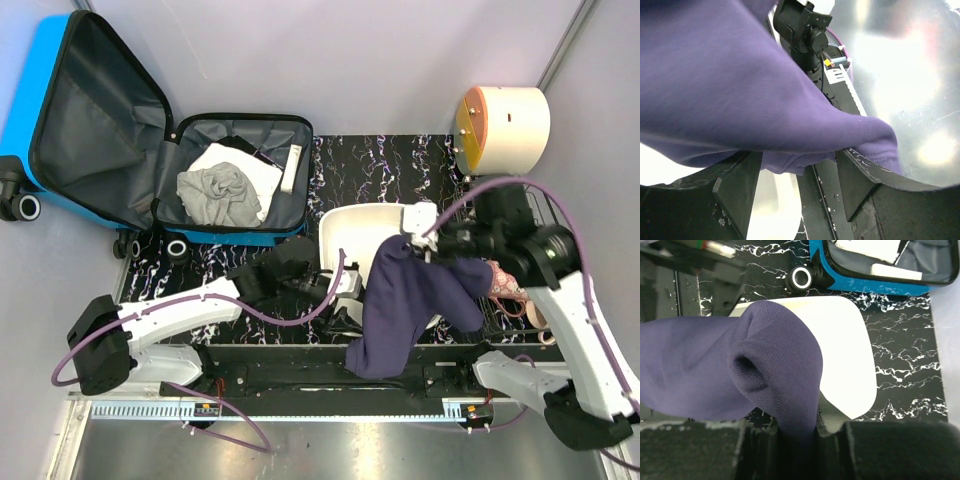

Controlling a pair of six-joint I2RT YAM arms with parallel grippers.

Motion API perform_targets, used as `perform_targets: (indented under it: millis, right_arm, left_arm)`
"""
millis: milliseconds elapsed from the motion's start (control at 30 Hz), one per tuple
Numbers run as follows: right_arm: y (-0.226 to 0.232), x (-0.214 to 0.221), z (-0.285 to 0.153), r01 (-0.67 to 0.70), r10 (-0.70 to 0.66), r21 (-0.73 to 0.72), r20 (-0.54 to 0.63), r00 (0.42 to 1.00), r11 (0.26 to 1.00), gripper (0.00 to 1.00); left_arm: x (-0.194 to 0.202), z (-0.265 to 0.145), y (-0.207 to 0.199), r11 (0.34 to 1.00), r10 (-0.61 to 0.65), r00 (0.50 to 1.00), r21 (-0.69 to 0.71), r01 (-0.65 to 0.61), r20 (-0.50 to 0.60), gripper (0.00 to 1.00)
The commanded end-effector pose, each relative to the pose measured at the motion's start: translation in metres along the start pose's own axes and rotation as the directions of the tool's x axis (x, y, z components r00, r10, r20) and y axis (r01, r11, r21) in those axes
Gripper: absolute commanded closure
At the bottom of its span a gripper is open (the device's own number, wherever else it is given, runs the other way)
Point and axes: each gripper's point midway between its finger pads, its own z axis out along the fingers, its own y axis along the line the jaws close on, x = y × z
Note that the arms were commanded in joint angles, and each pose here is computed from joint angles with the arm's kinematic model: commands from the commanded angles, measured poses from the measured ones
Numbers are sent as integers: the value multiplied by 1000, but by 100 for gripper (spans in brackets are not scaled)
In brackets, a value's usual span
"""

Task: Open, take out, and arrange the luggage

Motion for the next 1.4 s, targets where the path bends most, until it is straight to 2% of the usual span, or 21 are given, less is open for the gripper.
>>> perform_targets:
  millis: [0,200,267,300,367,433,467,533,567,633,733,800,967,1033,1067,1133,1167,1233,1267,1300,1367]
  right_arm:
    - [-45,-17,22,76,-80,68,55,995,995,100]
    - [-68,5,64,97,-96,-9,49,994,995,100]
    - [-77,24,84,99,-98,-51,23,995,994,100]
    - [-78,30,91,110,-109,-72,17,994,991,99]
    - [-86,51,116,151,-151,-113,10,988,982,87]
    - [-89,63,135,182,-180,-134,22,983,974,62]
    - [-99,70,152,192,-189,-122,34,981,974,51]
    - [-115,68,161,129,-127,-79,35,991,988,33]
    - [-138,52,161,123,-122,-19,54,991,992,25]
    - [-156,34,154,78,-80,33,70,994,996,18]
    - [-169,7,131,43,-53,99,103,993,994,14]
    - [-162,3,119,-8,-5,111,114,993,994,14]
    - [-123,48,101,-266,264,80,39,964,961,21]
    - [-107,62,96,-335,335,58,12,942,940,23]
    - [-90,74,95,-374,375,37,-24,927,927,23]
    - [-73,85,97,-415,415,9,-56,908,910,23]
    - [-58,96,101,-450,447,-22,-80,891,893,22]
    - [-46,107,108,-485,478,-50,-104,872,873,21]
    - [-37,119,115,-515,503,-75,-128,854,854,22]
    - [-34,123,120,-526,512,-91,-137,848,846,22]
    - [-31,137,135,-571,552,-108,-163,818,814,24]
  left_arm:
    - [-13,9,-2,999,28,995,15,-30,95,36]
    - [2,10,1,1000,0,998,-5,0,68,33]
    - [1,3,2,1000,24,998,-15,-23,61,26]
    - [5,-7,9,999,3,999,-42,-1,53,18]
    - [-6,-31,12,998,18,996,-67,-12,83,13]
    - [1,-48,7,997,-6,999,-83,10,47,9]
    - [-5,-63,12,991,63,997,-123,-57,39,8]
    - [12,-79,12,986,15,999,-167,-20,-29,8]
    - [8,-93,23,975,31,999,-217,-39,-41,7]
    - [19,-106,33,959,-18,995,-282,-10,-98,7]
    - [27,-117,57,936,-52,984,-353,-12,-171,9]
    - [22,-118,69,932,-5,980,-357,-68,-200,12]
    - [34,-116,116,902,-77,962,-430,-45,-261,16]
    - [19,-124,132,884,-108,977,-468,9,-186,15]
    - [16,-139,150,846,-200,973,-522,113,-115,14]
    - [17,-153,166,804,-286,954,-564,191,-85,11]
    - [1,-171,183,767,-291,954,-613,190,-67,11]
    - [21,-191,201,692,-407,909,-679,245,-86,9]
    - [9,-216,215,648,-406,912,-722,243,-58,9]
    - [23,-226,221,614,-468,882,-736,285,-50,9]
    - [20,-270,239,520,-494,869,-793,318,25,9]
